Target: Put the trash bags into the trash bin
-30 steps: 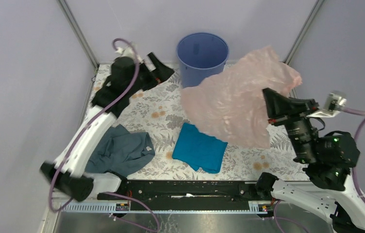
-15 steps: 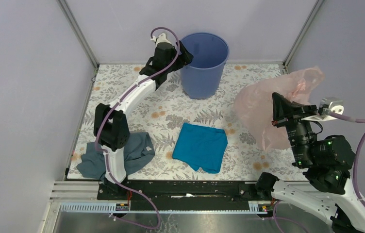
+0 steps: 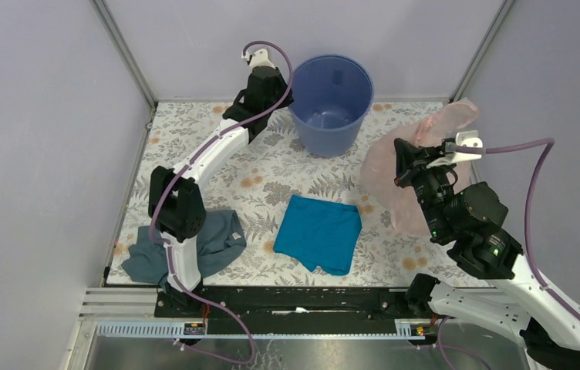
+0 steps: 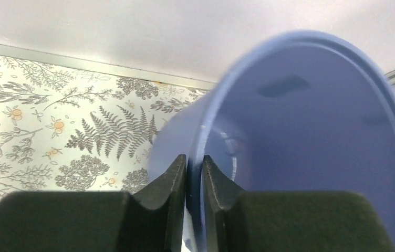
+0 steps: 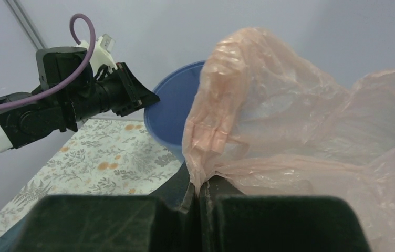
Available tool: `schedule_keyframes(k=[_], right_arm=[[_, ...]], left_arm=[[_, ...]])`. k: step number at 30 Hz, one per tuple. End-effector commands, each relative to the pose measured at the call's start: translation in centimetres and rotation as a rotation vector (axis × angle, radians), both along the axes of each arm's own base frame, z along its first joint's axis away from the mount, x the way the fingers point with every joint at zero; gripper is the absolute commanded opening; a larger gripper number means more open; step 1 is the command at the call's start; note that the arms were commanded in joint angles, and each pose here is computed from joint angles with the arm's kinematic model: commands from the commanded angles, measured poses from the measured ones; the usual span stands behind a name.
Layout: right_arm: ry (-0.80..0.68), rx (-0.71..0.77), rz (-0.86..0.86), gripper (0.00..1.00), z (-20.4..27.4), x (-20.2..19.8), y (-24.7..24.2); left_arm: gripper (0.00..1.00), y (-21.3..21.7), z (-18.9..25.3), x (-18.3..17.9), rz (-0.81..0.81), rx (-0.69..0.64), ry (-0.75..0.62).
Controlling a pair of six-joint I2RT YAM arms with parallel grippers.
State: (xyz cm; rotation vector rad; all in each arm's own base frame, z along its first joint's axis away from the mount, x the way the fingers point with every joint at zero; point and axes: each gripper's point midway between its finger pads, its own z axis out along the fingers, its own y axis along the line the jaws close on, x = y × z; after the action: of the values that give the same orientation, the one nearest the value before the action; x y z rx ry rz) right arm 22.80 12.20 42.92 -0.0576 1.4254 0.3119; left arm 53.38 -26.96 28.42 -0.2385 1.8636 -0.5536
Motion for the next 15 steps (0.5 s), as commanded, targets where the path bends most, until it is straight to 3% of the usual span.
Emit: schedule_keyframes(k=[1,9,15], right_arm=[[-0.055,0.104,0.019,0.00,4.1,0.0,0.4],[-0.220,0.178,0.120,0.00,12.7,0.9,4.2],[-0.327,0.181,0.313,0.00,17.8,1.1,10.2]], left_arm=[[0.15,1.7,5.9,-1.7,-0.020,-0.016,-0.110],[0.11,5.6,6.4,-5.5,0.010,-0.061,-0.064],[0.12,9.9,5.6,-9.3,0.057,-0.076,-0.017]])
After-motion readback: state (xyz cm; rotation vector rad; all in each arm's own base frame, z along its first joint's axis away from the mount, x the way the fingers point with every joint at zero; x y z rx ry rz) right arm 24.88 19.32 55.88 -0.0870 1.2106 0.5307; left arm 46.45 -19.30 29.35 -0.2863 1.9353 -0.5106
